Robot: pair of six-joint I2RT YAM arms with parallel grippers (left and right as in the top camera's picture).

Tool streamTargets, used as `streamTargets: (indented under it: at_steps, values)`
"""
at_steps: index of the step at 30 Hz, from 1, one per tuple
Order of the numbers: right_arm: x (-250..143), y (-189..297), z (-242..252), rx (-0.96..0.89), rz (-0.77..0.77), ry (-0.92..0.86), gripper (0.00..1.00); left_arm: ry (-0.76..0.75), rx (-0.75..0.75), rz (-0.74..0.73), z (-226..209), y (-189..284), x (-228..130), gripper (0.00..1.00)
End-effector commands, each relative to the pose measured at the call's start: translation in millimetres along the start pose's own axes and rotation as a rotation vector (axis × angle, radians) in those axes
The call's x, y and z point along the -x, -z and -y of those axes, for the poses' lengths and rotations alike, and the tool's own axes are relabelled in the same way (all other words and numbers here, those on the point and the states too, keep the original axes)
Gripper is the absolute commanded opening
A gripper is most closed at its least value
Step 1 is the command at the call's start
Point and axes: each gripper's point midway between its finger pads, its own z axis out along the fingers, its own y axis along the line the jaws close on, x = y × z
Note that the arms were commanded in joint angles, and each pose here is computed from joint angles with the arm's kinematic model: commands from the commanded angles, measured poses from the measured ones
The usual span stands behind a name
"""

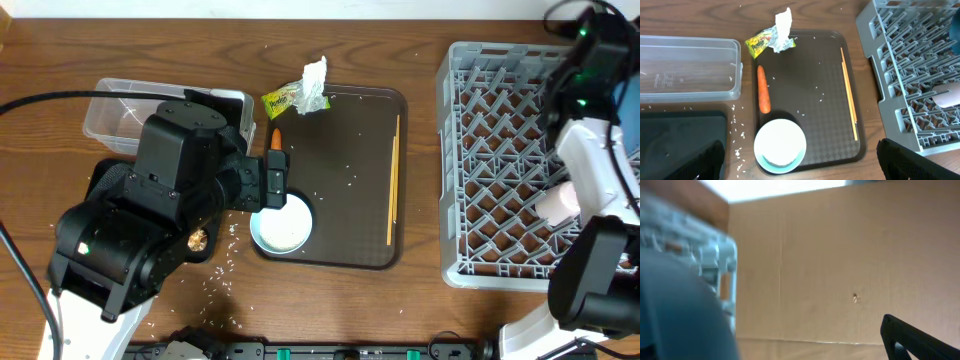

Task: Sort waste into correct bins and load items into the dishwasher rack
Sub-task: 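Carry the teal bowl with the right gripper and set it in the rack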

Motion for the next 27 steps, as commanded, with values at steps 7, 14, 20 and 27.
streamTargets:
  at_steps: [7,14,20,27]
  values:
    - [75,89,-7,0.073,0.188,-0.283,0.99,-0.019,-0.002,0.009,0,6,1,0.98]
    - [53,71,-21,0.121,0.127,-0.218,0.99,-0.019,0.006,-0.02,-2,6,-7,0.98]
    - [31,56,-14,0.12,0.062,-0.307,0.99,-0.023,0.011,-0.022,-3,6,-7,0.98]
    - [63,125,-41,0.358,0.186,-0.454,0.99,-0.074,0.038,0.085,-7,32,12,0.98]
